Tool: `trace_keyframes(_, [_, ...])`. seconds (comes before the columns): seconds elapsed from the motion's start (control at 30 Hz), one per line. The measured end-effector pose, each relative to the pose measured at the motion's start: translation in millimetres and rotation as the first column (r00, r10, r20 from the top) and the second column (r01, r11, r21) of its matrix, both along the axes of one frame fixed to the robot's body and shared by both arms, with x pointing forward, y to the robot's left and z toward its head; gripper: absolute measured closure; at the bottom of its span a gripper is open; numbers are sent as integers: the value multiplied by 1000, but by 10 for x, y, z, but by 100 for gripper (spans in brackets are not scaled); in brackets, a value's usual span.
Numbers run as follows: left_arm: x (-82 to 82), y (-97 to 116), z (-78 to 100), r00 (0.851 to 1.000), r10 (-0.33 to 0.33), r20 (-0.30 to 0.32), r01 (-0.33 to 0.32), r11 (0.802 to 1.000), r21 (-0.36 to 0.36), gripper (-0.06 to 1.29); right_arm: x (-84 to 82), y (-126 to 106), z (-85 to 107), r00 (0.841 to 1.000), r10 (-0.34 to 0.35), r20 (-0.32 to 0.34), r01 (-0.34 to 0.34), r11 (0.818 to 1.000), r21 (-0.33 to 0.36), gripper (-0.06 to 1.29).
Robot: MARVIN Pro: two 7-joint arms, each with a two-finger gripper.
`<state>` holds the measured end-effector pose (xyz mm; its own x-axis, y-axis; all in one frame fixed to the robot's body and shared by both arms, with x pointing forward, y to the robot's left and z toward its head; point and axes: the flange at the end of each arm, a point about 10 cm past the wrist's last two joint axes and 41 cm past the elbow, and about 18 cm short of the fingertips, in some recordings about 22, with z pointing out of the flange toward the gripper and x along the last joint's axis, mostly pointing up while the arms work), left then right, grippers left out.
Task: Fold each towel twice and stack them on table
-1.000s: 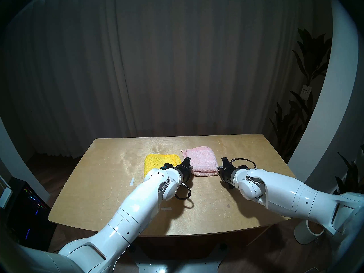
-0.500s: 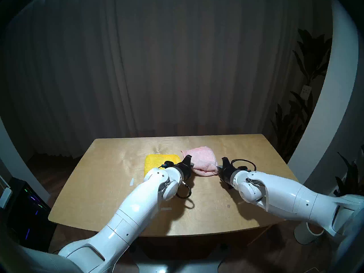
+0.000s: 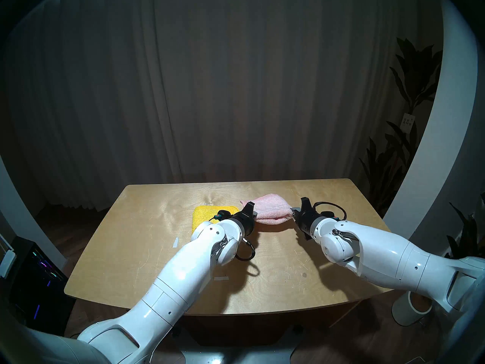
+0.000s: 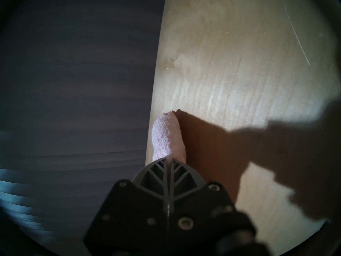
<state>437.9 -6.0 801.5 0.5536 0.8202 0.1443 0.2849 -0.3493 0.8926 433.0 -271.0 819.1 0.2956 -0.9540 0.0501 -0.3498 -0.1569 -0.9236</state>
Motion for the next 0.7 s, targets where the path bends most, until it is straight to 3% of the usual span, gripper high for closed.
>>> trace_keyframes(0.7, [233, 187, 502, 987, 76, 141, -73, 997, -22, 126, 223, 51, 441, 995, 43, 90, -47, 998, 50, 126])
